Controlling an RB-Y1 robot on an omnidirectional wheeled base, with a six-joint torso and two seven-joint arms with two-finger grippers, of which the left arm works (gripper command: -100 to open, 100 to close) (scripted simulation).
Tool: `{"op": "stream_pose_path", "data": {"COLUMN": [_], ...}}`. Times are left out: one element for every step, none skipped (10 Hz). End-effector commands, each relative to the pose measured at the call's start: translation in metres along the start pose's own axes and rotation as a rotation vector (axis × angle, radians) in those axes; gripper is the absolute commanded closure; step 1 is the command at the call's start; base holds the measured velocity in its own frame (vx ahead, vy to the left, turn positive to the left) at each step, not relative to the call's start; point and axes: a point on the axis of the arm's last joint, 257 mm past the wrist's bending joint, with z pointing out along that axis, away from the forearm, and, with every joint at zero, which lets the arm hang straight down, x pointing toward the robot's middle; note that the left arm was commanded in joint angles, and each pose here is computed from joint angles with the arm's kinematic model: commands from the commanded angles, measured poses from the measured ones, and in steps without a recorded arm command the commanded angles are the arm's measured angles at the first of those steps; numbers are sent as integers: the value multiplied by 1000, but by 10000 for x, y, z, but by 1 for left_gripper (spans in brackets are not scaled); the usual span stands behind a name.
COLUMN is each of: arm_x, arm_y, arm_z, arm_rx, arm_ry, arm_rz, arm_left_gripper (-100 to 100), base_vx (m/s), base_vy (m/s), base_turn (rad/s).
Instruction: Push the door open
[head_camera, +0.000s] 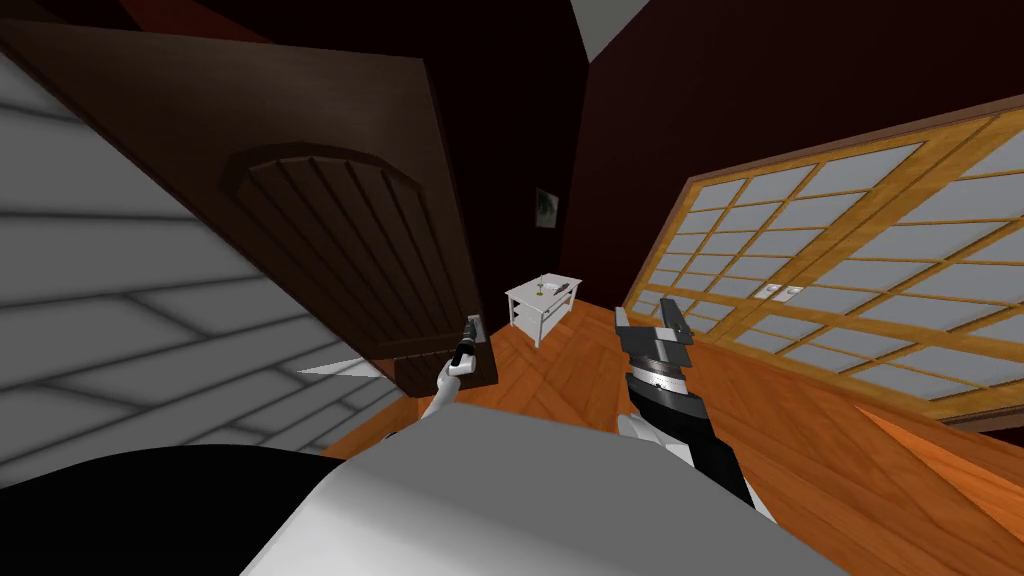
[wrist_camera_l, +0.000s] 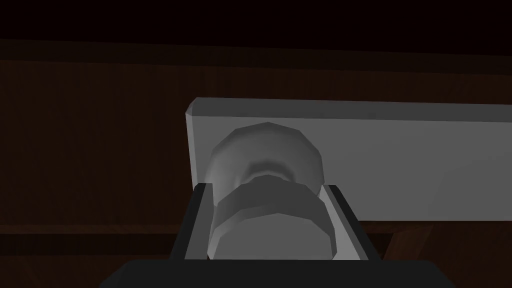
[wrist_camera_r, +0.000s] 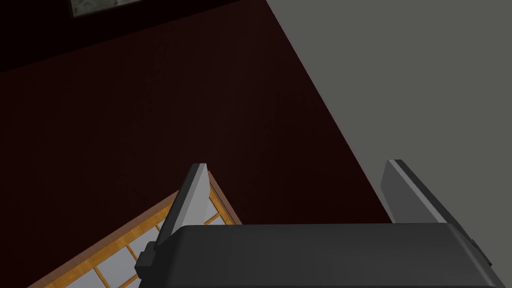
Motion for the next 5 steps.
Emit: {"op": "stream_pose_path", "data": {"arm_x": [-143, -230, -273, -240, -342], "arm_y": [-31, -33, -34, 8, -16], "arm_z": [0, -4, -7, -27, -27], "arm_rx": [9, 9, 9, 1, 6], "arm_ry": [-25, -41, -50, -44, -63], "arm_rz": [2, 2, 2, 2, 2], "arm_left_gripper": [100, 100, 100, 100, 100], "base_vx": [223, 218, 213, 96, 141], "base_vy": [-111, -91, -85, -33, -12], "base_turn": [91, 69, 72, 44, 33]}}
